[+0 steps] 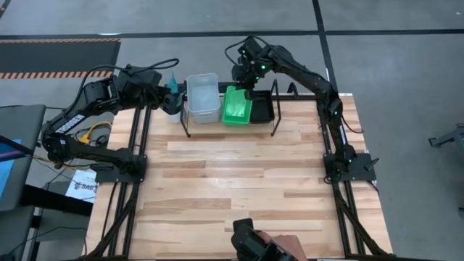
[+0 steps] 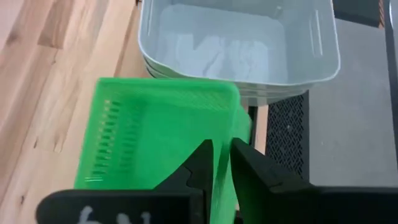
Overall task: Stack baskets on shelf by color
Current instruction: Stack the green bin on the green bin on the shelf, then return to Home Position
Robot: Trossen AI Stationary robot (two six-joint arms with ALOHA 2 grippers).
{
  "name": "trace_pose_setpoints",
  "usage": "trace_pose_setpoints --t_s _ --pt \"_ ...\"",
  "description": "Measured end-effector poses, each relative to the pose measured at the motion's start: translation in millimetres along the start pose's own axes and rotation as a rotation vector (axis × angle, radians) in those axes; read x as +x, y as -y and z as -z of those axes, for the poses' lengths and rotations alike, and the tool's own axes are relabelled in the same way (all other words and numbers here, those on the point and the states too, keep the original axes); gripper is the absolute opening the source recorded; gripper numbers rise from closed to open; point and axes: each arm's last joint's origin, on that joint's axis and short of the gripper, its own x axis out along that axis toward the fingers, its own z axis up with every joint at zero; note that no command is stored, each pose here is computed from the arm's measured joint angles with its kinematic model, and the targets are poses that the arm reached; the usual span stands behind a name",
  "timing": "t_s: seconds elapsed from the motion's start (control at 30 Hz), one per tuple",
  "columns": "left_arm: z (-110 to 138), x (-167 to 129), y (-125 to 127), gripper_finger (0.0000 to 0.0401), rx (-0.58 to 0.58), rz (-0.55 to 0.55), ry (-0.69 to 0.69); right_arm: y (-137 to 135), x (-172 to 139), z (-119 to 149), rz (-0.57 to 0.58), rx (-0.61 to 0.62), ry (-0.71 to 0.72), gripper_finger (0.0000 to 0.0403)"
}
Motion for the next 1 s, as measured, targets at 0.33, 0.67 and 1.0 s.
trace_pose_setpoints --t_s 0.33,0.67,1.0 --pt "0 0 0 0.0194 0.009 -0.002 -0.005 1 0 -1 0.014 -0.016 0.009 0.0084" --pt "-3 0 -1 0.0194 -0.025 -0.066 0.054 -19 -65 -24 0.110 0.128 0.113 0.0113" --pt "-2 0 -2 0.0194 -0.052 -0.067 0.047 -84 -205 -23 0.190 0.264 0.256 0.0113"
